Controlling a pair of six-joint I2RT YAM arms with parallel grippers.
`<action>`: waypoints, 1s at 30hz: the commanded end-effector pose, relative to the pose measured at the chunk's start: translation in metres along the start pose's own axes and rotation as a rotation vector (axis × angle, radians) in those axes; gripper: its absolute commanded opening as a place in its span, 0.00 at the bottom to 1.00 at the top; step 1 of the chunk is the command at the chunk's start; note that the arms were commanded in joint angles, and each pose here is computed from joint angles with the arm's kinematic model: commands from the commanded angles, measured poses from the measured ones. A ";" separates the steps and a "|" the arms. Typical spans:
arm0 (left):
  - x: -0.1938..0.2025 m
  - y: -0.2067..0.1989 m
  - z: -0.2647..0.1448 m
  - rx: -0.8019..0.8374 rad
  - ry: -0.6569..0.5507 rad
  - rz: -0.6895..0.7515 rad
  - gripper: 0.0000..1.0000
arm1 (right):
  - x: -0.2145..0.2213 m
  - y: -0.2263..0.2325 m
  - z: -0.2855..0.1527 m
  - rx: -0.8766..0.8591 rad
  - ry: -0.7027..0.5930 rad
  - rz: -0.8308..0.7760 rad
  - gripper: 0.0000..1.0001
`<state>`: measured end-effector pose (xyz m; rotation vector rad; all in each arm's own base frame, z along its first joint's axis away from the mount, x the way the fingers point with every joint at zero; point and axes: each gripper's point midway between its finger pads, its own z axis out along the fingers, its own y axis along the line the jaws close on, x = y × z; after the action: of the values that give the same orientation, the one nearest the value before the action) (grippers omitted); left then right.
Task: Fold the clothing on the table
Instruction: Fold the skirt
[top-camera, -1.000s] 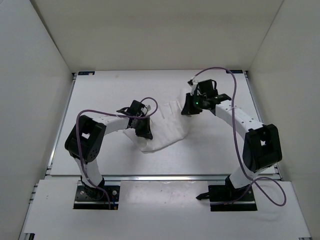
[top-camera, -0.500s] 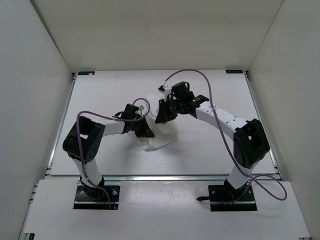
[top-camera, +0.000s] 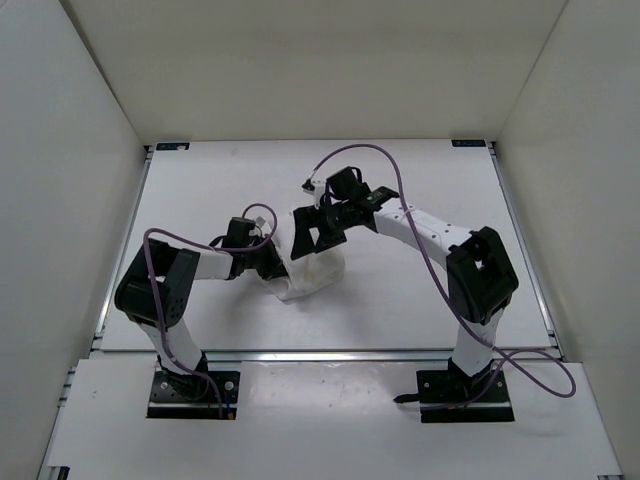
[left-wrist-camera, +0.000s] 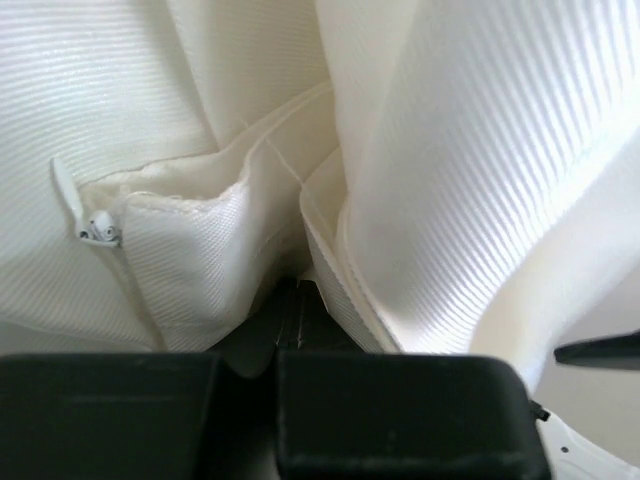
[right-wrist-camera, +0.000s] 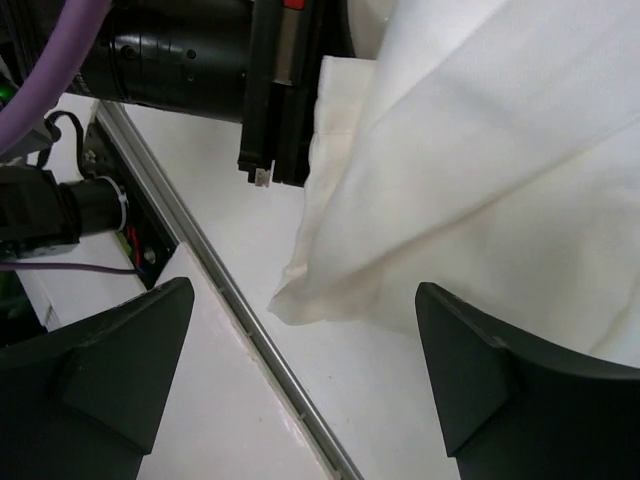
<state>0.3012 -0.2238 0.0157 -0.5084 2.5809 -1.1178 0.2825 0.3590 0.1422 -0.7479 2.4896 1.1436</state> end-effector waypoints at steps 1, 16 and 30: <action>-0.002 0.005 -0.007 -0.001 -0.022 -0.017 0.00 | -0.021 0.010 -0.023 -0.033 -0.078 0.002 0.91; -0.058 -0.044 -0.099 0.039 -0.146 0.191 0.27 | -0.035 -0.063 -0.019 0.182 -0.090 0.024 0.16; -0.038 -0.006 -0.106 -0.066 -0.166 0.168 0.09 | -0.021 -0.069 0.035 0.236 0.056 -0.091 0.02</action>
<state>0.3056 -0.1548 0.0993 -0.3564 2.4601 -0.9557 0.3232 0.3452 0.0689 -0.7961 2.6422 0.8172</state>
